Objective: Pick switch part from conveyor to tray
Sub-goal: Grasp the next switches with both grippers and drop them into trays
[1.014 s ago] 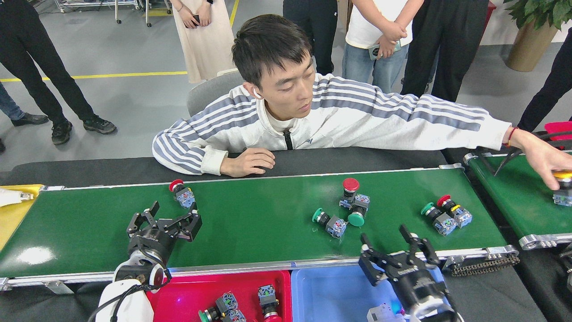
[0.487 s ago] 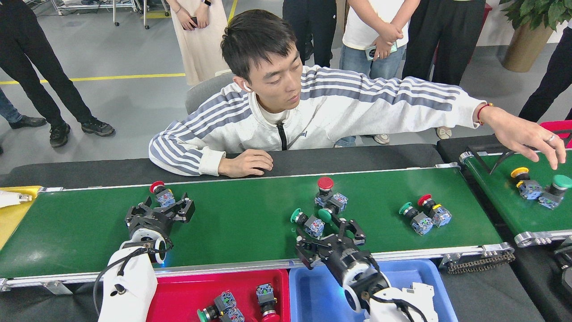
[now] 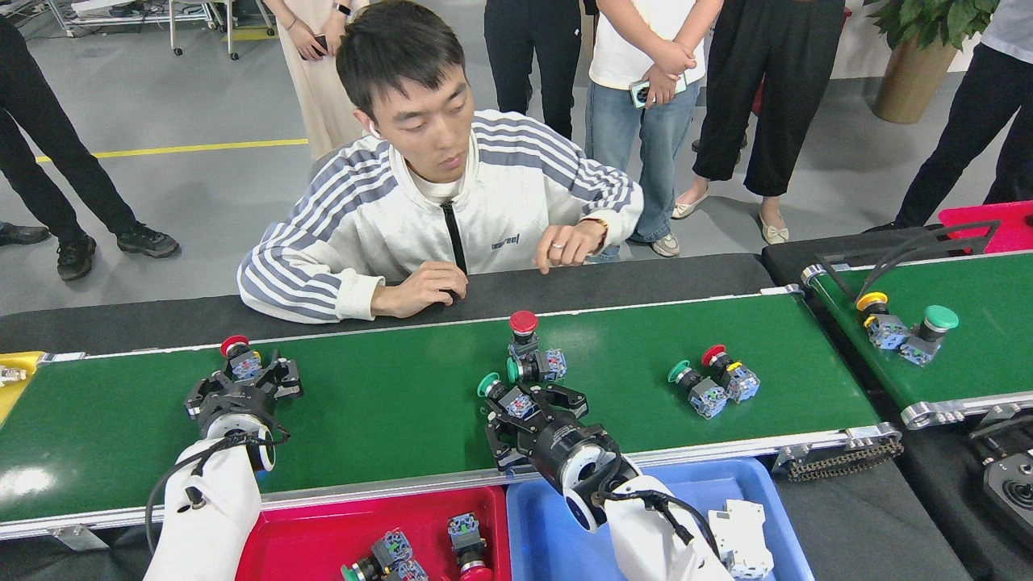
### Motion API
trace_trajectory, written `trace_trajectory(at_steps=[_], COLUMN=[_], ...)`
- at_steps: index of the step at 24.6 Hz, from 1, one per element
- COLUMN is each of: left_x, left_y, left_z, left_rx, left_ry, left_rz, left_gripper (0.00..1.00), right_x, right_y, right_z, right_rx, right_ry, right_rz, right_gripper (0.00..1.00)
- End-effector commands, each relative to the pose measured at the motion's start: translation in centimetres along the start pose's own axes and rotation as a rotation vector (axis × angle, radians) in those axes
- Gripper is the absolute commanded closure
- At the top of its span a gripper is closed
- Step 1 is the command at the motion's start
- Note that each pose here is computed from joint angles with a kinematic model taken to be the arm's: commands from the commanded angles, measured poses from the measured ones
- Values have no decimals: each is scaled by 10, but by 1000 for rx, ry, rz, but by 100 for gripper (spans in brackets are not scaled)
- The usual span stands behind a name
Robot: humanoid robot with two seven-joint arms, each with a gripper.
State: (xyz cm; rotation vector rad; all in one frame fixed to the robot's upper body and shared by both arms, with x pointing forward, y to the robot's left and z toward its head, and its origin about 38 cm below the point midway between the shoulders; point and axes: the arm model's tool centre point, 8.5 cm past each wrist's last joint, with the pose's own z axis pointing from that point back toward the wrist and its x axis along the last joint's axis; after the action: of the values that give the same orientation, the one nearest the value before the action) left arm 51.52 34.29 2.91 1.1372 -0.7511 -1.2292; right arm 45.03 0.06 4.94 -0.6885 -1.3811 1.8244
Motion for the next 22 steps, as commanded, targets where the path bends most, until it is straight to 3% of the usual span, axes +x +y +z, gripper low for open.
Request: trace_trajectory(at_steps=[1,2,4,8,9,10,11,13,14,17,20,22], left_x=[2,6,23,49,54,58,60,58,56,55,59,51], left_y=[-2,-5,6,6,-3,-8,-21,-40,-51,-61,-65,-62], left_z=[2,5,14,84,110,128,160,199,218,252,263,259], left_rx=[22,30,103,268,284,291,282,265,251,243,242,250], left_ry=[-51,-92,-235,-606,-700,-766,-860,-905,-914,-915,-918,-875], left_rz=[3,-1,-32,-139,-164,-182,-214,-239,-245,-242,-220,-211], left_gripper=[90,90,92,92,91,91,89,82,69,4,0,0], right_x=[5,11,21,49,63,72,88,102,104,109,93,56], right_y=[-20,-23,-25,-9,-5,-2,5,10,10,7,6,9], right_z=[1,6,21,78,89,94,101,104,105,111,125,141], right_rx=[-62,-86,-134,-194,-201,-200,-193,-183,-185,-203,-225,-257], right_ry=[-19,-31,-49,-198,-250,-280,-326,-376,-389,-401,-367,-240], right_rz=[2,-6,-23,2,6,8,9,15,17,10,11,-36], right_gripper=[98,98,98,96,77,45,0,0,0,0,0,0])
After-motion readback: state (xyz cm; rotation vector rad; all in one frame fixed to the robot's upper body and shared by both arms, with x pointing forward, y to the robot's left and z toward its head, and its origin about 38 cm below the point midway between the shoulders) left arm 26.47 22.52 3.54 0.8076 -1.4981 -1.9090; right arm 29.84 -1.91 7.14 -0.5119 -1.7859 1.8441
